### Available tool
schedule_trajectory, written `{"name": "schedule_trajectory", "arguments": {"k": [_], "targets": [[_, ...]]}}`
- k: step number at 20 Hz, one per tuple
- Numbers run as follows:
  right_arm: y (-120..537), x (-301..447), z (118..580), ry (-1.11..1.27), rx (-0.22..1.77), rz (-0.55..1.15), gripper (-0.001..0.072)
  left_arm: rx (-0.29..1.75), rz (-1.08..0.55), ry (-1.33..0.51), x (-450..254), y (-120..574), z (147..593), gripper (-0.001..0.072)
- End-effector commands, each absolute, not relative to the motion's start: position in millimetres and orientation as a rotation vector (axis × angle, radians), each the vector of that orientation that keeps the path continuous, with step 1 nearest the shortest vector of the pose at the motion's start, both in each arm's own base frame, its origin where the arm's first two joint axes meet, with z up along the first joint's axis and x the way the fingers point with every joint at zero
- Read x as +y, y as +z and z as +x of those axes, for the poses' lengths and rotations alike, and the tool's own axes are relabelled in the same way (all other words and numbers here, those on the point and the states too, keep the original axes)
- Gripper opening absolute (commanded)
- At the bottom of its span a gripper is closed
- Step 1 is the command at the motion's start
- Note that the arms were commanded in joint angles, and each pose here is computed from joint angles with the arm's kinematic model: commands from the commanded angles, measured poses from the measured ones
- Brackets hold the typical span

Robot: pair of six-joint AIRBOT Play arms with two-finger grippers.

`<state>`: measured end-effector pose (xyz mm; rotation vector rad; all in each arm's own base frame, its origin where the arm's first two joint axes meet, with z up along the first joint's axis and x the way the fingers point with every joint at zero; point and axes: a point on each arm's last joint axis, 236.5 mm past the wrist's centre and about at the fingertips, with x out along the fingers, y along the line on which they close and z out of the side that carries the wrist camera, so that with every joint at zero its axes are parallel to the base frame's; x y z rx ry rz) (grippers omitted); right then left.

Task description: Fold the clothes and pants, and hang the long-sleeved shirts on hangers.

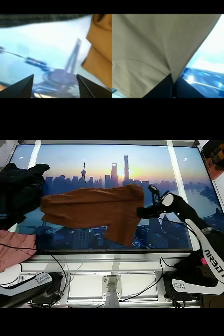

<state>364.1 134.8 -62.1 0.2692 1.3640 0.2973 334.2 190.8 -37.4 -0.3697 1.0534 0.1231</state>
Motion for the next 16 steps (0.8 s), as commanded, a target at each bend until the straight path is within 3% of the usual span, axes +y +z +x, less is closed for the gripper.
{"name": "schedule_trajectory", "arguments": {"k": [1, 7, 13, 16], "targets": [[-47.0, 104.1, 361.7, 0.249, 1.352, 0.232, 0.0013, 1.092, -0.419, -0.003, 153.3, -52.6, 345.2, 0.058], [-43.7, 102.5, 362.4, 0.247, 1.342, 0.233, 0.0014, 1.224, -0.549, -0.234, 63.9, -90.8, 359.2, 0.0582], [-43.7, 102.6, 362.2, 0.247, 1.343, 0.234, 0.0014, 1.316, -0.596, -0.286, 39.0, -125.8, 354.3, 0.0581], [-43.7, 102.5, 362.4, 0.248, 1.342, 0.233, 0.0014, 1.337, -0.62, -0.293, 35.7, -134.2, 351.4, 0.0466]]}}
